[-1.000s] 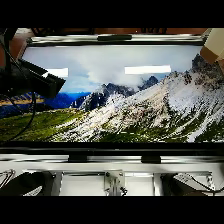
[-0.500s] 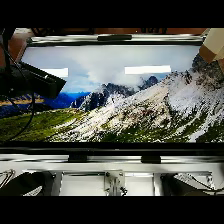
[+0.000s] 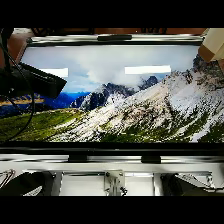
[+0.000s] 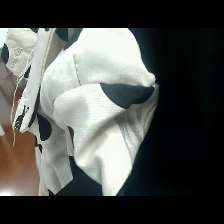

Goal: Fold the shirts.

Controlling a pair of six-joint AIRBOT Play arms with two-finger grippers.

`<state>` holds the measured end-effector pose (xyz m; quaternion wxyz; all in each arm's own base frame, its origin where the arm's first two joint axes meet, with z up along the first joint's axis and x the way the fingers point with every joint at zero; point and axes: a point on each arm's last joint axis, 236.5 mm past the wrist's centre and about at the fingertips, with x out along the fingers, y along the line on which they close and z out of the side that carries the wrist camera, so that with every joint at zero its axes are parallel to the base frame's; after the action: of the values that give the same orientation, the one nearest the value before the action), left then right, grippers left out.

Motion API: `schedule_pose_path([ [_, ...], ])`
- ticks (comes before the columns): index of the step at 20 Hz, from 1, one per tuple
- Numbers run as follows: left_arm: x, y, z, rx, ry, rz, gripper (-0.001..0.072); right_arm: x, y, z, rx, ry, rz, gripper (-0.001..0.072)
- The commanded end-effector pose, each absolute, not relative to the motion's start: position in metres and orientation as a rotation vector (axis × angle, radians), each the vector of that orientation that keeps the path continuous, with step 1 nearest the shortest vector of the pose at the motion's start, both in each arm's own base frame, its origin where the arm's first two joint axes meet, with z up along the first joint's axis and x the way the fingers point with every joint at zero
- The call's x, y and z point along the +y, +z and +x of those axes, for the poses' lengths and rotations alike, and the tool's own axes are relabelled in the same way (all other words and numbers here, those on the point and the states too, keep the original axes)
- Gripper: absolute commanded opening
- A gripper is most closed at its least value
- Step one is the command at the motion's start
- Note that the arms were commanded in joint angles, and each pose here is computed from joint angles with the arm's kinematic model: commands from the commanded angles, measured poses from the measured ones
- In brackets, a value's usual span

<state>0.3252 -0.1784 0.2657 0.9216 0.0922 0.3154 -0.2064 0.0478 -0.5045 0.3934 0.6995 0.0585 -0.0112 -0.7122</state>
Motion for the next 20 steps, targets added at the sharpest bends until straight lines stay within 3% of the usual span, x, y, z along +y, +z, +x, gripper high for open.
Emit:
schedule_pose_path([
  [1, -0.179, 0.266, 0.325, 0.649, -0.421, 0.178, 0.0705, -0.507, 0.384, 0.054, 0.009, -1.55, 0.153, 0.0043],
  [5, -0.179, 0.266, 0.325, 0.649, -0.421, 0.178, 0.0705, -0.505, 0.396, 0.062, 0.001, -1.511, 0.094, 0.0043],
  [10, -0.179, 0.266, 0.325, 0.649, -0.421, 0.178, 0.0705, -0.492, 0.451, 0.079, -0.205, -1.429, -0.003, 0.0043],
  [15, -0.177, 0.262, 0.323, 0.67, -0.417, 0.183, 0.0705, -0.511, 0.4, 0.089, -0.073, -1.436, 0.12, 0.0043],
  [20, -0.168, 0.243, 0.306, 0.79, -0.391, 0.163, 0.0703, -0.526, 0.382, 0.091, -0.04, -1.439, 0.133, 0.0043],
])
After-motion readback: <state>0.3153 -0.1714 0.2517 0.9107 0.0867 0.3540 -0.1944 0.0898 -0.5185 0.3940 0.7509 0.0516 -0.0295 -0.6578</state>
